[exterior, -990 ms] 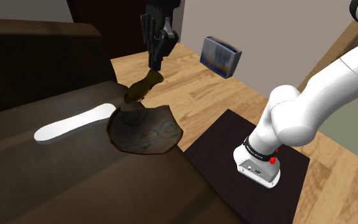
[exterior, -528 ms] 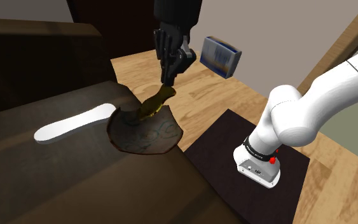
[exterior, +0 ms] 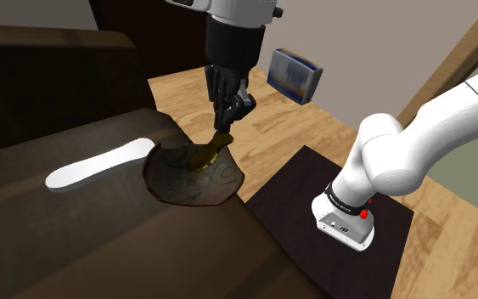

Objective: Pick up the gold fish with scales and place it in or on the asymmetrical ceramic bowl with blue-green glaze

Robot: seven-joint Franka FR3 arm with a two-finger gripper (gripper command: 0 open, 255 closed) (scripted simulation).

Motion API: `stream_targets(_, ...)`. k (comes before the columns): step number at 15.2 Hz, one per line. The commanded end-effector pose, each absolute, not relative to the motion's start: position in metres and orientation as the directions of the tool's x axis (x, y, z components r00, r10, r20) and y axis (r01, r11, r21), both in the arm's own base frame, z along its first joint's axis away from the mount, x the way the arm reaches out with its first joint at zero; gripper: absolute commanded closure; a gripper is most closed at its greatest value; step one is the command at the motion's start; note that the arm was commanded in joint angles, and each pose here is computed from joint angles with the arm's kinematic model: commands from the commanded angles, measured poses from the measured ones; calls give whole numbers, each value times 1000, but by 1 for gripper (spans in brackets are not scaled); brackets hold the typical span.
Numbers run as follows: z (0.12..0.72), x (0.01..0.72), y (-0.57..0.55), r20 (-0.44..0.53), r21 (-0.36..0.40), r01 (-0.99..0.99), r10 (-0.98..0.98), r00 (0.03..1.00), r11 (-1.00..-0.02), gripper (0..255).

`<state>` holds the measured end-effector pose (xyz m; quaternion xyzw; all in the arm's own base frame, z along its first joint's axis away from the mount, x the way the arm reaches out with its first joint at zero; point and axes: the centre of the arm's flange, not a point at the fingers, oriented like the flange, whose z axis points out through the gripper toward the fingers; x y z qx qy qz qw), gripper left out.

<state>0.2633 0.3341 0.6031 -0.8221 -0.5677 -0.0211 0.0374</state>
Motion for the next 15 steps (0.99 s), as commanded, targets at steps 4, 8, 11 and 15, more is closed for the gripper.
stream_targets(4, 576, 263, 335, 77, -37, 935, 932, 355, -353, 255)
stream_targets(8, 568, 263, 335, 77, -37, 935, 932, 355, -353, 255)
stream_targets(11, 568, 263, 335, 77, -37, 935, 932, 355, -353, 255)
stream_targets(15, 568, 263, 335, 77, -37, 935, 932, 355, -353, 0)
